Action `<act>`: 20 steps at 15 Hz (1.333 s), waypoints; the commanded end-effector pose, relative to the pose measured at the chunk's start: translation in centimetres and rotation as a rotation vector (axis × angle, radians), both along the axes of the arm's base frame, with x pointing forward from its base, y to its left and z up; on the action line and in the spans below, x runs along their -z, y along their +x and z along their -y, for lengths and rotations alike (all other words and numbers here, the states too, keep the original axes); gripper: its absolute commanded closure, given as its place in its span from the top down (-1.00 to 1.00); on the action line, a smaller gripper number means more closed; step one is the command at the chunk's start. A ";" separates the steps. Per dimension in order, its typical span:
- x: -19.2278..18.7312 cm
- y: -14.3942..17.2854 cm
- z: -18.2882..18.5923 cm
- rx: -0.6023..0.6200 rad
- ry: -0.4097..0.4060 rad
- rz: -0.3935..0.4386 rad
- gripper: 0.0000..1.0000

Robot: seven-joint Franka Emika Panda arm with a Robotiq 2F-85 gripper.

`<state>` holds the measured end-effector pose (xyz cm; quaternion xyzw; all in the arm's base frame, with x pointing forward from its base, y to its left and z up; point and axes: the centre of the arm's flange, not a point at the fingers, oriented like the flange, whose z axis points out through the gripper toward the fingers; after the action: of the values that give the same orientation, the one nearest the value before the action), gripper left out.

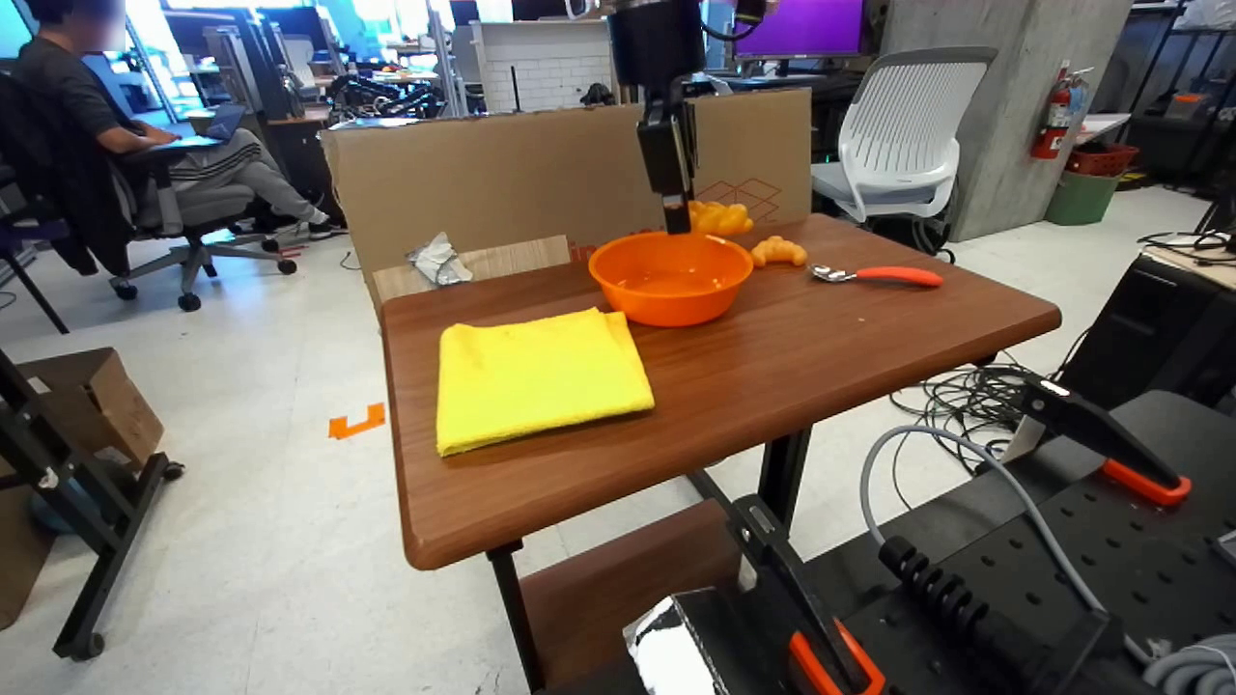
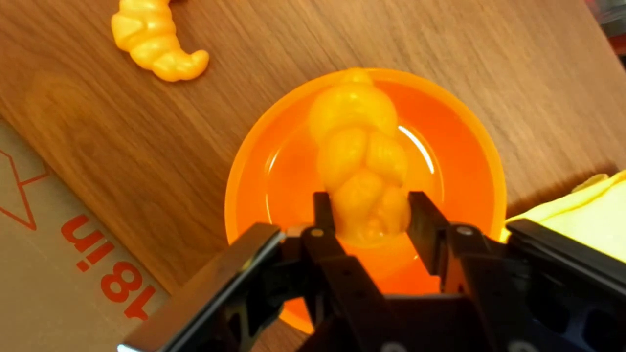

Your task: Pick up the orange object and put it in the bowl

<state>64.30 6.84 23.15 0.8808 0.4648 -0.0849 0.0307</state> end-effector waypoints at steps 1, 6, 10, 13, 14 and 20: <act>1.6 2.4 -0.2 0.029 -0.026 -0.030 -0.65; 4.2 2.9 -1.1 0.053 -0.047 -0.063 -0.65; 5.8 3.0 -2.2 0.068 -0.060 -0.081 -0.65; 6.7 3.2 -2.8 0.080 -0.073 -0.098 -0.65; 6.9 3.2 -2.9 0.082 -0.077 -0.104 -0.65; 6.7 3.2 -2.9 0.080 -0.116 -0.106 0.36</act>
<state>66.59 9.46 16.35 0.8917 0.4271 -0.1451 0.0375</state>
